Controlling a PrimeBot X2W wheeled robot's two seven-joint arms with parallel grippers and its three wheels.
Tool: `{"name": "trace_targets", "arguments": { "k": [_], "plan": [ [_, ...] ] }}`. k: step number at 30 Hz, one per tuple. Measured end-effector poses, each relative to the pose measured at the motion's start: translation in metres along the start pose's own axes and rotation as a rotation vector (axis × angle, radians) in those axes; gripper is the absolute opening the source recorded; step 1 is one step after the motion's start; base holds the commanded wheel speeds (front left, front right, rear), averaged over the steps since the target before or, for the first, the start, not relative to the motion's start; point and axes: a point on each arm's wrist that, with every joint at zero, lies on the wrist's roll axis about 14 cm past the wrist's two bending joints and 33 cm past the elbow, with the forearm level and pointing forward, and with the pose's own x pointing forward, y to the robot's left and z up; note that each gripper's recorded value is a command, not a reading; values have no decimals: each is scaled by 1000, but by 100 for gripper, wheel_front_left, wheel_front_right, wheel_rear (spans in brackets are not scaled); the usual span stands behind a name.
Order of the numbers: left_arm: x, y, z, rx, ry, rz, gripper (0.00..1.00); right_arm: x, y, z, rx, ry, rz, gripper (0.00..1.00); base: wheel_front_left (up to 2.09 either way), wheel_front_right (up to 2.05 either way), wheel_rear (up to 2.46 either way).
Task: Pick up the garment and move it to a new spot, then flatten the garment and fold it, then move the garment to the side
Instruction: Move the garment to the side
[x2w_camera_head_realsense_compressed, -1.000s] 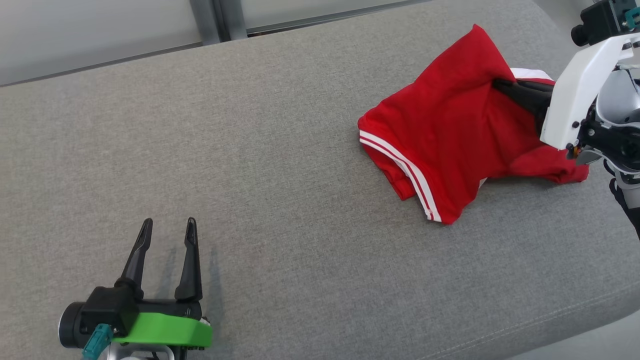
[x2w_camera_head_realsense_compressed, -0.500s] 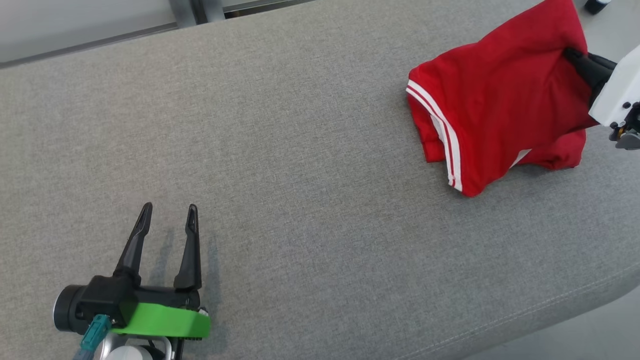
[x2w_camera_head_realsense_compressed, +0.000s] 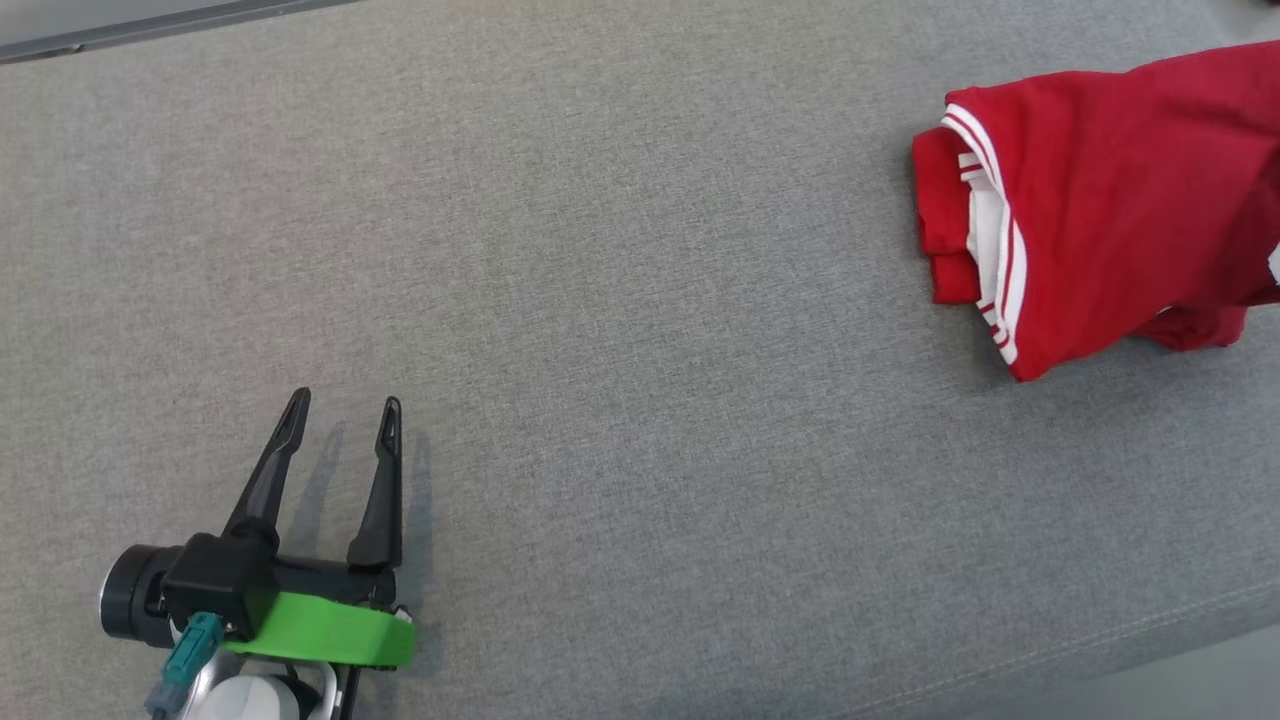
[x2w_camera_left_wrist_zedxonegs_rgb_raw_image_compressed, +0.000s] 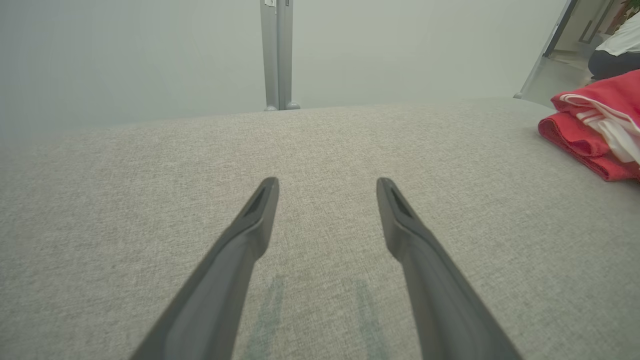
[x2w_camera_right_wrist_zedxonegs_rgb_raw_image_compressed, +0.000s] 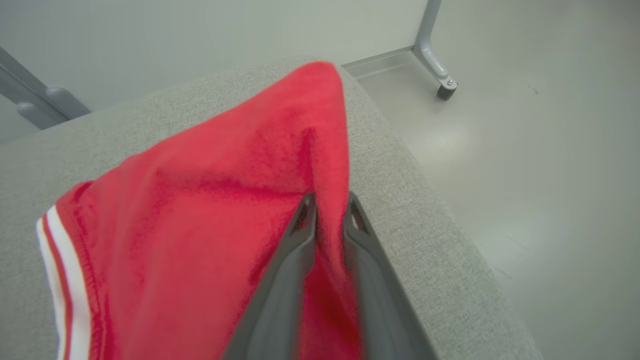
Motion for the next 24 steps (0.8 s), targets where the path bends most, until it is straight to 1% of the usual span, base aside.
{"name": "trace_targets", "arguments": {
  "k": [1,3,5,9,12,16,17,19,21,22,24],
  "plan": [
    [-1,3,-1,3,4,5,100,3,-3,-4,-21,-7,-20,100,0,0,0],
    [-4,7,-3,8,12,14,100,8,-7,-6,-34,-27,-50,100,0,0,0],
    [-6,10,-4,10,16,23,100,13,-2,-5,-62,-50,-56,100,0,0,0],
    [-10,11,0,7,9,36,100,14,17,11,-139,-142,-22,100,0,0,0],
    [-14,10,5,1,-2,47,100,7,39,35,-190,-259,40,100,0,0,0],
    [-27,13,12,-2,-15,79,100,-16,67,64,-259,-419,134,100,0,0,0],
    [-30,13,15,0,-21,87,100,-23,73,68,-270,-454,157,100,0,0,0],
    [-36,16,21,-3,-34,112,100,-38,85,76,-257,-517,206,100,0,0,0],
    [-45,21,25,-1,-42,137,100,-52,98,76,-239,-549,259,100,0,0,0],
    [-49,23,27,-2,-49,152,100,-59,102,71,-218,-552,284,100,0,0,0],
    [-58,26,32,1,-60,173,100,-70,109,59,-216,-550,320,100,0,0,0]
  ]
}}
